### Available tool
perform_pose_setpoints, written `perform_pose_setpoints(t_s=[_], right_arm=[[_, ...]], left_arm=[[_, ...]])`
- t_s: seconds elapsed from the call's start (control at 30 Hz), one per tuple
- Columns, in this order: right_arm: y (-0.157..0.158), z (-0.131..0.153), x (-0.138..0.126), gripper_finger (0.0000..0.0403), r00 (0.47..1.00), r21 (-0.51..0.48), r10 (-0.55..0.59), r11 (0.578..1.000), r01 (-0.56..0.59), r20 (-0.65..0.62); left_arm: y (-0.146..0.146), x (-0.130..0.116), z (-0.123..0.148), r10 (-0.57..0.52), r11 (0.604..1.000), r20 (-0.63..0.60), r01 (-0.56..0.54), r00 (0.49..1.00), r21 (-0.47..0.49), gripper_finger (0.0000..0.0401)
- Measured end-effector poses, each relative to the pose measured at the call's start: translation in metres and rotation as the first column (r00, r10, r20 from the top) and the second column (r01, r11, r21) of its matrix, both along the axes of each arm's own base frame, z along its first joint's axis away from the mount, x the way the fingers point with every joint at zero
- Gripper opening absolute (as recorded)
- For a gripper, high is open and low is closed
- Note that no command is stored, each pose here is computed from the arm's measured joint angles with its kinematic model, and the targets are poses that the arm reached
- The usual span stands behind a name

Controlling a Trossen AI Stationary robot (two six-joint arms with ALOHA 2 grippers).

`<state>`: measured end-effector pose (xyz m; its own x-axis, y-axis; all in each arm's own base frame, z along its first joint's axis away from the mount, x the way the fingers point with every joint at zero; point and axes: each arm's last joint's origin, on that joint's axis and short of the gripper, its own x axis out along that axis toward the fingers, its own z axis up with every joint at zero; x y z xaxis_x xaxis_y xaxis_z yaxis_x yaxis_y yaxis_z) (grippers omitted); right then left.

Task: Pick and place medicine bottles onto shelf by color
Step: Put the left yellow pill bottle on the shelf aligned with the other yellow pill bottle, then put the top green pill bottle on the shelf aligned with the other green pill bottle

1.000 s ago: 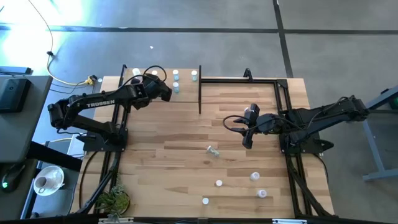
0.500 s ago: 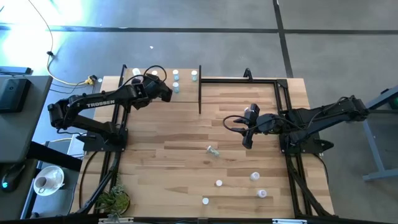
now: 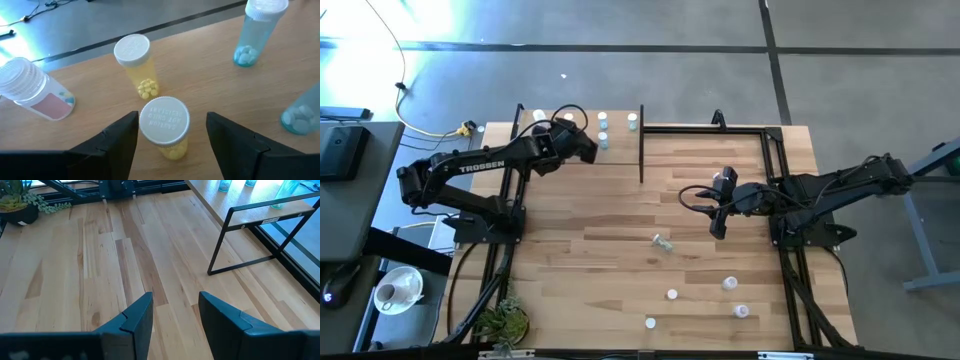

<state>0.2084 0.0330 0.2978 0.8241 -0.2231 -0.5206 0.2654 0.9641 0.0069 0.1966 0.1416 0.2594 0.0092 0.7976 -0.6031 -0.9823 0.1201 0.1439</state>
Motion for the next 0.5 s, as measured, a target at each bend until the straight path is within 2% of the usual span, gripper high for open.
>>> perform_pose_setpoints(t_s=[0.5], right_arm=[[0.000, 0.000, 0.000, 0.0151, 1.000, 0.000, 0.000, 1.000, 0.000, 0.000]], left_arm=[[0.004, 0.006, 0.028, -0.038, 0.998, 0.012, 0.037, 0.999, 0.050, 0.0220]])
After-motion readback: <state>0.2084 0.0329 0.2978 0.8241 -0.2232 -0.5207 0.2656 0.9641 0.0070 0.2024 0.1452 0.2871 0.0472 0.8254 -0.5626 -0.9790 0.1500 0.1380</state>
